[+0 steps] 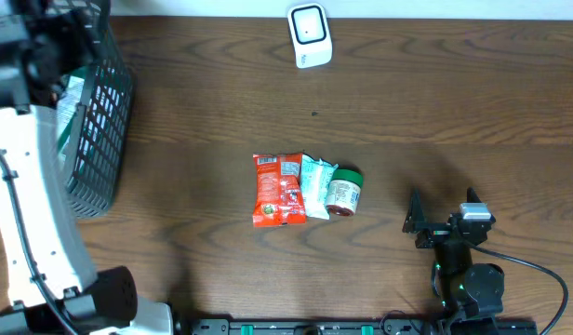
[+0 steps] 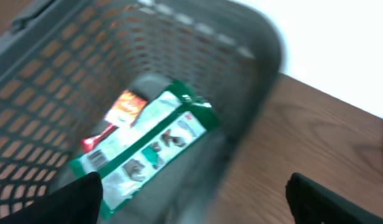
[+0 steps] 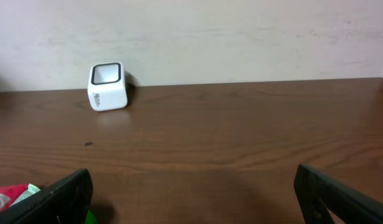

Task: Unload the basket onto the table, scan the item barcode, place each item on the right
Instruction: 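Reach the left gripper back into the basket toward the tissue pack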

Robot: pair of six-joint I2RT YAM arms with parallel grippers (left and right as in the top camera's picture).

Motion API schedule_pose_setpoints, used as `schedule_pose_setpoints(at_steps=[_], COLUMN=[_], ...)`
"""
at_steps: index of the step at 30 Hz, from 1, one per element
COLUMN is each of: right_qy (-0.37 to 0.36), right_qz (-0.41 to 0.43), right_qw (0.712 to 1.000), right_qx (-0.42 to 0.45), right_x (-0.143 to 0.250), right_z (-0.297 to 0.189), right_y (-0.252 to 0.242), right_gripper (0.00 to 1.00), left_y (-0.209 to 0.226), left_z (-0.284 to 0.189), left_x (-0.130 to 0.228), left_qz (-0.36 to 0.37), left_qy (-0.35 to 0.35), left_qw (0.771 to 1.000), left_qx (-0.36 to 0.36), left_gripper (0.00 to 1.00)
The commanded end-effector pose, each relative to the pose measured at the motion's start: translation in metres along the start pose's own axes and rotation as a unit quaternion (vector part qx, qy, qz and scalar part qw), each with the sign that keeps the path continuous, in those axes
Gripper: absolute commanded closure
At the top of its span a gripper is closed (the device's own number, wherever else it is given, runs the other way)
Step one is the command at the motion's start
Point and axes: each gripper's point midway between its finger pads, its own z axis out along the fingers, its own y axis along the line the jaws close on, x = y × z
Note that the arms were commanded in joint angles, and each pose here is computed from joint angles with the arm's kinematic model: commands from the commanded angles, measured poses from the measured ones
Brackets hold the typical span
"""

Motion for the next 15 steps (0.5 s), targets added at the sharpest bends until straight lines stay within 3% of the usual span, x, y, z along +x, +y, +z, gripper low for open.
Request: schedule_pose_setpoints(at_steps=[1,8,15], right_qy=[-0.001,-0.001,-0.001], right_qz=[-0.002,-0.002,-0.002], right_qw=[1.000,1.000,1.000], right_qx=[0.012,0.012,0.012], right_x=[0.000,0.000,0.000], right_z=[0.000,0.000,0.000], right_y=[-0.005,-0.005,-0.005], right_gripper=[0.01,0.01,0.01], left_y=[0.018,0.049,0.080], left_z=[0.018,0.047,0.089], left_x=[0.000,0.000,0.022], left_qz=[-0.027,-0.089,-0.119], left_qy=[0.019,0.046,0.097], left_qw=[0.999,0.992,0.986], left_qx=[0.018,0.082,0.058], left_gripper=[0.04,0.03,0.02])
